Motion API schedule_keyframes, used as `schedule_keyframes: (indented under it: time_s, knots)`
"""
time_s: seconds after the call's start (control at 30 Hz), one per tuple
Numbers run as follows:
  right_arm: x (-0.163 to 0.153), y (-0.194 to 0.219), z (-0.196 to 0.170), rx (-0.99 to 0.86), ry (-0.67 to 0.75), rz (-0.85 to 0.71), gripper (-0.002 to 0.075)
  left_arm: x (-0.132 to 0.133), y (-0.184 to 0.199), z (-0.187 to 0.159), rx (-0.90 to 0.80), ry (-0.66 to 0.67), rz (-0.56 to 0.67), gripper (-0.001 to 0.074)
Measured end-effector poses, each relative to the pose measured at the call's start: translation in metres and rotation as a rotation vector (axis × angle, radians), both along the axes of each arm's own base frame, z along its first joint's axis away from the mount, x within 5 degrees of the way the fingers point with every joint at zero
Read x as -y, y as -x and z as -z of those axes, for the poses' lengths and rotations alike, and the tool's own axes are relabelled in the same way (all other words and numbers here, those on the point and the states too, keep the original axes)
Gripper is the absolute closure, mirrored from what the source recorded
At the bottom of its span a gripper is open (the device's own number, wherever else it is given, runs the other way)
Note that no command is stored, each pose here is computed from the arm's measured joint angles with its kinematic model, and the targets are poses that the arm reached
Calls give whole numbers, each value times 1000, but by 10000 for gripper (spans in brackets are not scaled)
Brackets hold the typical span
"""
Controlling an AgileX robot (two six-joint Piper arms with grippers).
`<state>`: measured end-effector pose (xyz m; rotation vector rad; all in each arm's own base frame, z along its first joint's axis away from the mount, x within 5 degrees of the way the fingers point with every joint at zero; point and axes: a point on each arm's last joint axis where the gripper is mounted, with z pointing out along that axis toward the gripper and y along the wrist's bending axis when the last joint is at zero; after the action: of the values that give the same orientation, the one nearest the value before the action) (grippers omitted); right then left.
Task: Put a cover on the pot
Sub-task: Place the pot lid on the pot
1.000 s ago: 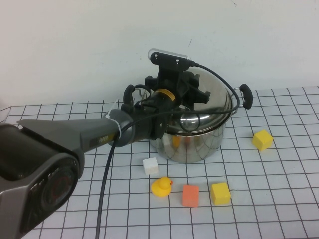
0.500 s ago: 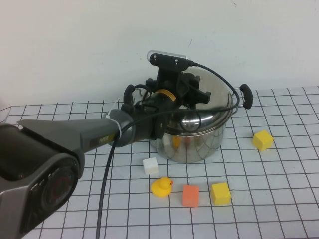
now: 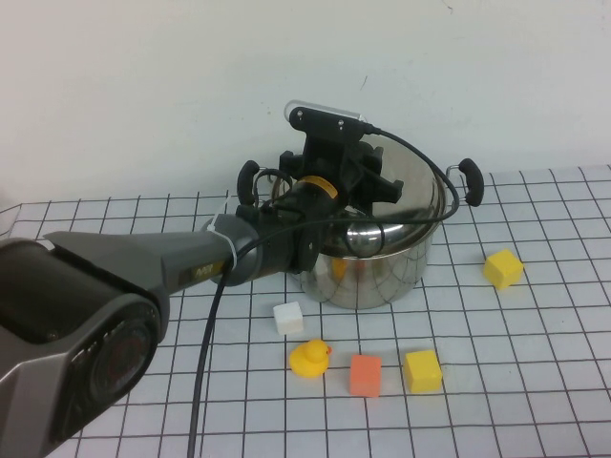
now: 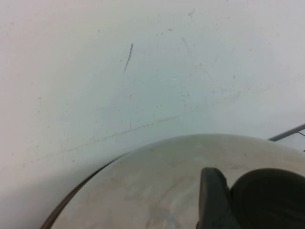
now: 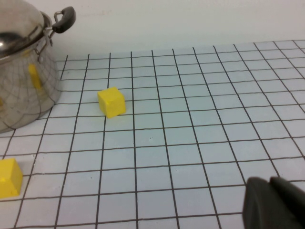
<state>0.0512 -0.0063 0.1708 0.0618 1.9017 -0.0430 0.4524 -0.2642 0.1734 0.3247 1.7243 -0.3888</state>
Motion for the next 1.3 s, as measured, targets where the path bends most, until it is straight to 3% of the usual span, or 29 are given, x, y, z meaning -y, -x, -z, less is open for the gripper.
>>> schedule_keyframes:
  time_s: [0.4, 0.83, 1.13, 1.3]
  knots:
    - [0, 0, 0, 0, 0, 0, 717, 0, 0, 0, -28, 55, -7, 399]
    - [0, 0, 0, 0, 0, 0, 717, -1, 0, -1, -30, 44, -22, 228]
    - [0, 0, 0, 0, 0, 0, 717, -10, 10, -64, 44, -6, -40, 208]
    - [0, 0, 0, 0, 0, 0, 717, -20, 24, -117, 102, -20, -41, 320]
